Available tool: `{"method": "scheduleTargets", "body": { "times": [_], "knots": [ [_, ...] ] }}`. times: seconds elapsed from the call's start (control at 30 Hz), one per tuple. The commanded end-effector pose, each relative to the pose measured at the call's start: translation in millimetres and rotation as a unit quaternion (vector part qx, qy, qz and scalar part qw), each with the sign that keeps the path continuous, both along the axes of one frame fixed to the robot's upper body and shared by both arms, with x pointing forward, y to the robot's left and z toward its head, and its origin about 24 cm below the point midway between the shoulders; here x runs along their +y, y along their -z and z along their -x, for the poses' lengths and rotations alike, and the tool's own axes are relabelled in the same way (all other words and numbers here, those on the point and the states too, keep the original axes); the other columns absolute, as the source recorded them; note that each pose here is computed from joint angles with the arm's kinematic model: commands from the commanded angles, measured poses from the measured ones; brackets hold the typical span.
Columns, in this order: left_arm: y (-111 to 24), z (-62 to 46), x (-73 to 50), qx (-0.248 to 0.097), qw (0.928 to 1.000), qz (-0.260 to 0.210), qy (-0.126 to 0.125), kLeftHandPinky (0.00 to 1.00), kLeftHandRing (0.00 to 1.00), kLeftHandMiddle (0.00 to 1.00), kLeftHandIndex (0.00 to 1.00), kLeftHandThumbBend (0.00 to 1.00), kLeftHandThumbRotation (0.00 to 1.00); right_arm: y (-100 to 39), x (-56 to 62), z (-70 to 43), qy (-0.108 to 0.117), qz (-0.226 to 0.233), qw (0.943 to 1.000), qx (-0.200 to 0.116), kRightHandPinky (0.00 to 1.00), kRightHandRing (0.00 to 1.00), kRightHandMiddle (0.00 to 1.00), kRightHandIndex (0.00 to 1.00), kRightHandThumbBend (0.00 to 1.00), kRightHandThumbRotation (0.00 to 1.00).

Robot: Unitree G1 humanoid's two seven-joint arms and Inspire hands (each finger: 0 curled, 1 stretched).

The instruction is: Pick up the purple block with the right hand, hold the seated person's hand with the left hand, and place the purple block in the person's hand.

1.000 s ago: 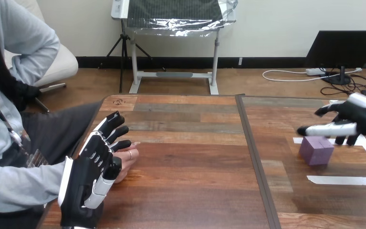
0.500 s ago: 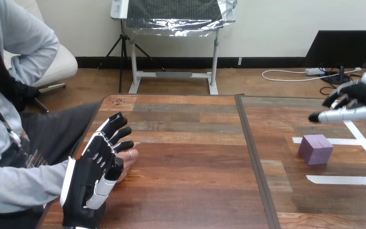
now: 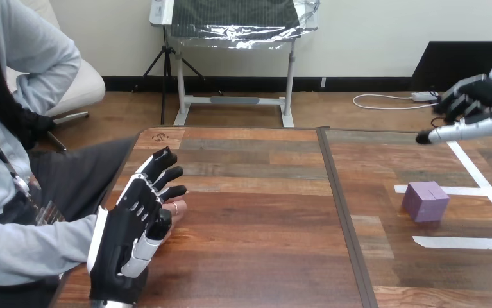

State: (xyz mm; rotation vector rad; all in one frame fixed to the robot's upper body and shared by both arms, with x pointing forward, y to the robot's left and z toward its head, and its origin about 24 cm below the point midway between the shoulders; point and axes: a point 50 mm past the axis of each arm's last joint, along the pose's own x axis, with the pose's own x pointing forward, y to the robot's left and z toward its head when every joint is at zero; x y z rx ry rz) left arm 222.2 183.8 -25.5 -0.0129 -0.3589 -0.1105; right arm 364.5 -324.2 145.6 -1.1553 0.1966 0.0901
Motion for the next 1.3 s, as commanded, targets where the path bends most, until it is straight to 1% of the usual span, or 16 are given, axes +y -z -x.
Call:
{"method": "scheduleTargets", "body": {
  "times": [0.0,0.1,0.17,0.4,0.43,0.47,0.77,1.0,1.27],
  "knots": [
    [-17.7,-18.6,-1.9,-0.044,0.9990,0.002,0.003,0.75,0.84,0.87,0.85,1.00,0.78,-26.4,20.3,-14.4,-0.026,-0.010,0.9964,-0.080,0.59,0.64,0.67,0.70,0.96,0.33],
    [-17.8,-18.6,-2.0,-0.044,0.9990,0.002,0.006,0.75,0.84,0.87,0.85,1.00,0.78,-23.9,22.6,-14.5,-0.028,-0.018,0.9955,-0.089,0.60,0.65,0.69,0.71,0.97,0.31],
    [-17.7,-18.5,-1.8,-0.044,0.9990,0.002,0.006,0.75,0.84,0.87,0.85,1.00,0.78,-22.1,24.5,-14.9,-0.029,-0.014,0.9952,-0.093,0.61,0.67,0.71,0.73,0.98,0.30],
    [-17.7,-18.1,-1.3,-0.045,0.9990,0.002,0.006,0.75,0.84,0.87,0.85,1.00,0.78,-17.5,29.7,-17.6,-0.024,-0.006,0.9955,-0.091,0.66,0.72,0.75,0.78,1.00,0.31],
    [-17.7,-17.9,-1.2,-0.045,0.9989,0.003,0.006,0.75,0.84,0.87,0.85,1.00,0.78,-16.1,31.1,-18.3,-0.023,-0.004,0.9958,-0.089,0.66,0.72,0.76,0.79,1.00,0.31],
    [-17.7,-17.9,-1.1,-0.046,0.9989,0.003,0.006,0.75,0.84,0.87,0.85,1.00,0.78,-15.3,31.9,-18.7,-0.023,-0.002,0.9959,-0.087,0.69,0.75,0.78,0.81,1.00,0.32],
    [-17.6,-17.2,0.2,-0.045,0.9990,0.000,0.004,0.75,0.84,0.87,0.85,1.00,0.78,-8.1,42.1,-23.2,-0.022,0.002,0.9971,-0.072,0.80,0.89,0.87,0.88,1.00,0.32],
    [-17.1,-16.6,0.8,-0.044,0.9990,0.000,0.000,0.74,0.83,0.87,0.85,1.00,0.78,-2.6,48.6,-25.8,-0.020,-0.004,0.9982,-0.056,0.83,0.93,0.91,0.91,1.00,0.32],
    [-16.2,-15.7,1.4,-0.041,0.9991,0.002,0.000,0.74,0.83,0.87,0.85,1.00,0.78,5.5,53.8,-28.0,-0.009,0.002,0.9995,-0.030,0.83,0.96,0.94,0.93,1.00,0.34]
  ]
}}
